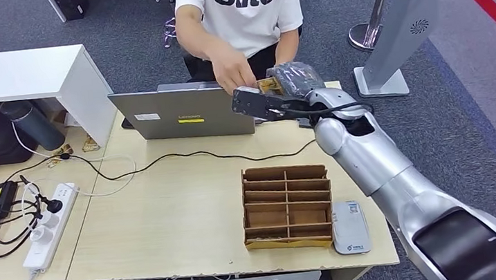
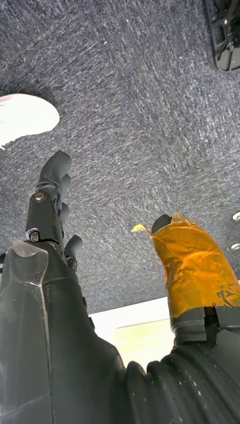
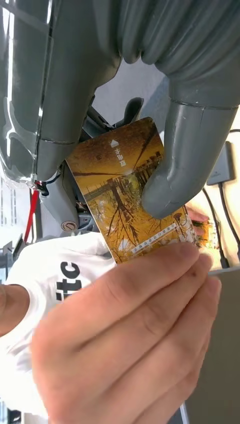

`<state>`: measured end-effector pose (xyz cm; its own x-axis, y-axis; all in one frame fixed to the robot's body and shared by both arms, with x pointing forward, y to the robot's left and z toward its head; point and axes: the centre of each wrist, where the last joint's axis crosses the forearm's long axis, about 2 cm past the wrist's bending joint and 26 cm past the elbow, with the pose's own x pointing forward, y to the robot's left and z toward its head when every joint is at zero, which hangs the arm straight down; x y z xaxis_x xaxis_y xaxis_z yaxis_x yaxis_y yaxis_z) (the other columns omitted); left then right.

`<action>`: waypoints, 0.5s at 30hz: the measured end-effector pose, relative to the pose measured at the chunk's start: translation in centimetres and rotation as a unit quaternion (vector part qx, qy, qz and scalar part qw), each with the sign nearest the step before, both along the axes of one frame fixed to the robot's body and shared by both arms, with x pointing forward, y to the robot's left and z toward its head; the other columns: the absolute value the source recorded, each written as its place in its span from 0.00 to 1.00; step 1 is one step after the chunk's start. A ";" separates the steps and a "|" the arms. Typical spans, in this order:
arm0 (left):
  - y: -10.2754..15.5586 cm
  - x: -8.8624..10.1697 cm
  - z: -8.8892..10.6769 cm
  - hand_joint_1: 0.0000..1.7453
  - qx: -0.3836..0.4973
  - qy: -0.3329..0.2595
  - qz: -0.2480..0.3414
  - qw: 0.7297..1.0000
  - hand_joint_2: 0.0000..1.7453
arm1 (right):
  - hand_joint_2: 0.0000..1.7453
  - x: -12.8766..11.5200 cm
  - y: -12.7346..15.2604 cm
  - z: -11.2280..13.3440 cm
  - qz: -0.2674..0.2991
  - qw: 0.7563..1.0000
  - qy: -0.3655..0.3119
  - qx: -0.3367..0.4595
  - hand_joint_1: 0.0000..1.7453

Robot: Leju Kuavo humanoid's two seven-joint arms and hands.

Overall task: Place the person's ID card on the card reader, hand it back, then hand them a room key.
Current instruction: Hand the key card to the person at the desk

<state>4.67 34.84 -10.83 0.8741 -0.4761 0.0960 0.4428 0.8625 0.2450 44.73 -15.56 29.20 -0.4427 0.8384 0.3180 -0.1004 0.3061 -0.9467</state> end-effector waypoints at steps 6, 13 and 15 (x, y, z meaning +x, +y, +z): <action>-0.1 0.1 0.0 0.00 -0.002 -0.003 0.005 1.000 1.00 | 1.00 0.7 0.9 -0.1 -0.004 1.000 0.012 -0.012 1.00; -0.1 0.1 0.0 0.00 -0.004 -0.002 0.005 1.000 1.00 | 1.00 0.9 1.4 0.0 -0.006 1.000 0.017 -0.017 1.00; -0.1 0.1 0.0 0.00 -0.005 0.001 0.004 1.000 1.00 | 1.00 0.9 1.5 0.0 -0.005 1.000 0.017 -0.017 0.98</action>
<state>4.80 34.71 -10.83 0.8783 -0.4676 0.1000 0.4356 0.8687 0.2357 45.66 -14.02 29.22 -0.4230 0.8537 0.3037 -0.1294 0.2748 -0.9527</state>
